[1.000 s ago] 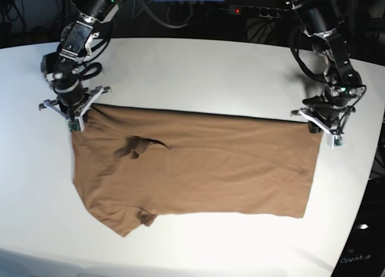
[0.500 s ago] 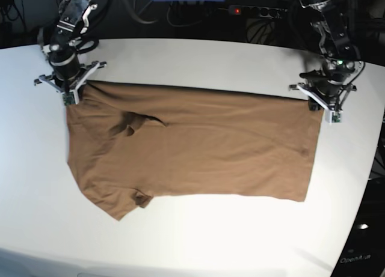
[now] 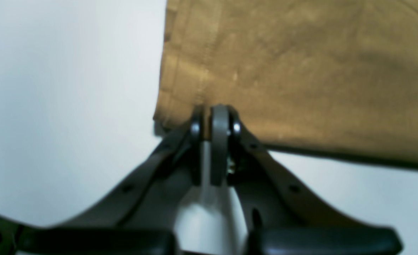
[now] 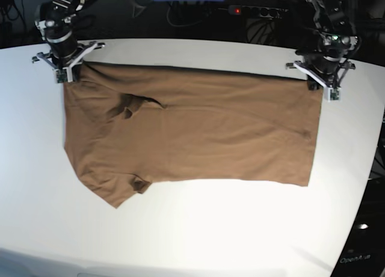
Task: Fold the T-shirt properly
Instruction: 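Drag the shirt toward the robot with both grippers, flattening it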
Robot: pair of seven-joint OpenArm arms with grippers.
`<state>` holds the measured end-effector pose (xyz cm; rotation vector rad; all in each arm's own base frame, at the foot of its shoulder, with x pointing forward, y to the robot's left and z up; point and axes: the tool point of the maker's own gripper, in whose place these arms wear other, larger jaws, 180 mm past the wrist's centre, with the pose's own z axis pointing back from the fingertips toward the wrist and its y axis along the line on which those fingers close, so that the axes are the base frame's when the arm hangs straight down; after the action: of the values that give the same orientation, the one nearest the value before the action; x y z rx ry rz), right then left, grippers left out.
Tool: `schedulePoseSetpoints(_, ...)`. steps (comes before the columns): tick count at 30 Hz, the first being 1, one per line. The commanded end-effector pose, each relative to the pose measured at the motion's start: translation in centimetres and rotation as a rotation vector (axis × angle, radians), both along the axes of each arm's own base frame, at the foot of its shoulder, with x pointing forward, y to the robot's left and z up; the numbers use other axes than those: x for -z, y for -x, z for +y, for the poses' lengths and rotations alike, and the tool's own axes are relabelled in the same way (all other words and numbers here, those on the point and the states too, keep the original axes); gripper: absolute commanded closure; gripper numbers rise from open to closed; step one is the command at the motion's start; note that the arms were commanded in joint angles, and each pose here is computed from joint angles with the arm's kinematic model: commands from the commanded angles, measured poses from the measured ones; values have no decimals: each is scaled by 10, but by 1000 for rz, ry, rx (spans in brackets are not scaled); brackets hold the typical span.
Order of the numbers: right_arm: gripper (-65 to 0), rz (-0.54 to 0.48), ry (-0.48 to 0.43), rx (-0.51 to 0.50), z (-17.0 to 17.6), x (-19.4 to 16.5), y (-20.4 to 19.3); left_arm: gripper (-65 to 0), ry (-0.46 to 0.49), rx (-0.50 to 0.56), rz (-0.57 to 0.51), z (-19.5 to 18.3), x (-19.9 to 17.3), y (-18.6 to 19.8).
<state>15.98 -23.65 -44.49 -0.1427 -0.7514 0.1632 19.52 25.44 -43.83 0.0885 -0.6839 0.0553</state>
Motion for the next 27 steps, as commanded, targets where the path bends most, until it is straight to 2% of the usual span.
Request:
schedulePoseSetpoints(1, -6, 225, 55, -2, -9, 27, 45, -33, -8, 8, 91, 0, 12, 20)
schedulePoseSetpoints(11, -6, 185, 58, 42, -22, 22, 58, -33, -10, 8, 129, 1, 18, 38)
schedulePoseSetpoints(27, -4, 122, 58, 31, -19, 14, 31, -33, -9, 7, 151, 1, 21, 48)
